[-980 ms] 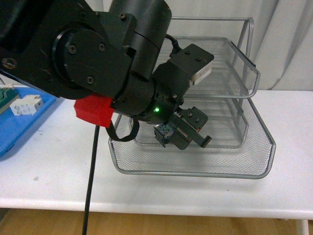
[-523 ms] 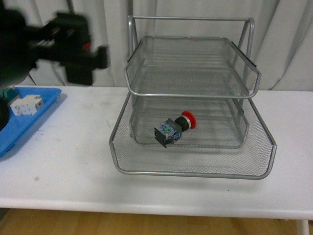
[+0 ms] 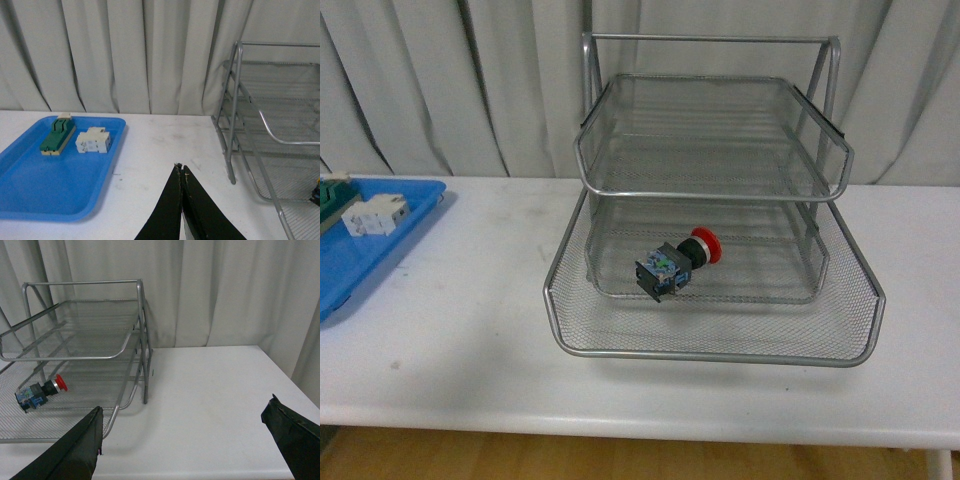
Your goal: Place button on rack with both arms
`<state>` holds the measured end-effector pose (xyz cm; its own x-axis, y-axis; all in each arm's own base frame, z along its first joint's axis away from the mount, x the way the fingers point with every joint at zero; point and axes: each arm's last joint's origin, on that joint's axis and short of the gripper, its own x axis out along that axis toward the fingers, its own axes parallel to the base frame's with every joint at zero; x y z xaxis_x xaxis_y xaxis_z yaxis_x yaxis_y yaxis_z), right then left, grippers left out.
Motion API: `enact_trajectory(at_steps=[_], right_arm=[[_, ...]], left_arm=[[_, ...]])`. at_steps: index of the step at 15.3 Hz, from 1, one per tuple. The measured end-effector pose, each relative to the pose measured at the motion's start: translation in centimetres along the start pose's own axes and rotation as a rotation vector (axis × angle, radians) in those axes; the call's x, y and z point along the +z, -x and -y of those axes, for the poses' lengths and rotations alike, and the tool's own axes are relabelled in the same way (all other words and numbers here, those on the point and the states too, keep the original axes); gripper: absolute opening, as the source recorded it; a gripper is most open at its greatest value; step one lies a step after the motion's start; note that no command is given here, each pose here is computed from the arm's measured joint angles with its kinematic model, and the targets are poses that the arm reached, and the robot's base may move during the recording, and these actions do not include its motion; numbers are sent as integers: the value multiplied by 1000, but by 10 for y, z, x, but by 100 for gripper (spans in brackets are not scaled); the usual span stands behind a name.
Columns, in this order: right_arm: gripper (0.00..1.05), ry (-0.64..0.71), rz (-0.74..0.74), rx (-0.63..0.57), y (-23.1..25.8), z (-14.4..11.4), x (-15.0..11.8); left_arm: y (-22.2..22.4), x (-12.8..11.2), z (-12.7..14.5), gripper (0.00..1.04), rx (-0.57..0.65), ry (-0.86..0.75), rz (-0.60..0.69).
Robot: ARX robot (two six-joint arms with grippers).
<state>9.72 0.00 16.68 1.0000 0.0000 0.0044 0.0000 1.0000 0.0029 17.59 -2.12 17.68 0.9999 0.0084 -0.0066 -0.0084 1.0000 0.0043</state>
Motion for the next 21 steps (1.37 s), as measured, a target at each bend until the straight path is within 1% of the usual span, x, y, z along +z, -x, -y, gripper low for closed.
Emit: enact_trajectory(at_steps=[2,3,5,6,8,10,13,21], right_arm=[[98,0,0,0,0,0,0],[98,0,0,0,0,0,0],[98,0,0,0,0,0,0],[98,0,0,0,0,0,0],[98,0,0,-1,0,0,0],[98,0,0,0,0,0,0],[98,0,0,0,0,0,0],[98,0,0,0,0,0,0]], left_arm=[[9,-4,-4,2,-11,-2,-12],[14,-7,-6,2,-10,3,29],[23,-19,-11,2,-2,-3,-33],[26,-18,-14,2,-26,-1,-31],[32,-13,-23,2,12,2,1],[38,-13,-21,2,-11,2,-7],[45,-9,-21,2,-10,2,13],[60,-7,-21,2,-10,2,19]])
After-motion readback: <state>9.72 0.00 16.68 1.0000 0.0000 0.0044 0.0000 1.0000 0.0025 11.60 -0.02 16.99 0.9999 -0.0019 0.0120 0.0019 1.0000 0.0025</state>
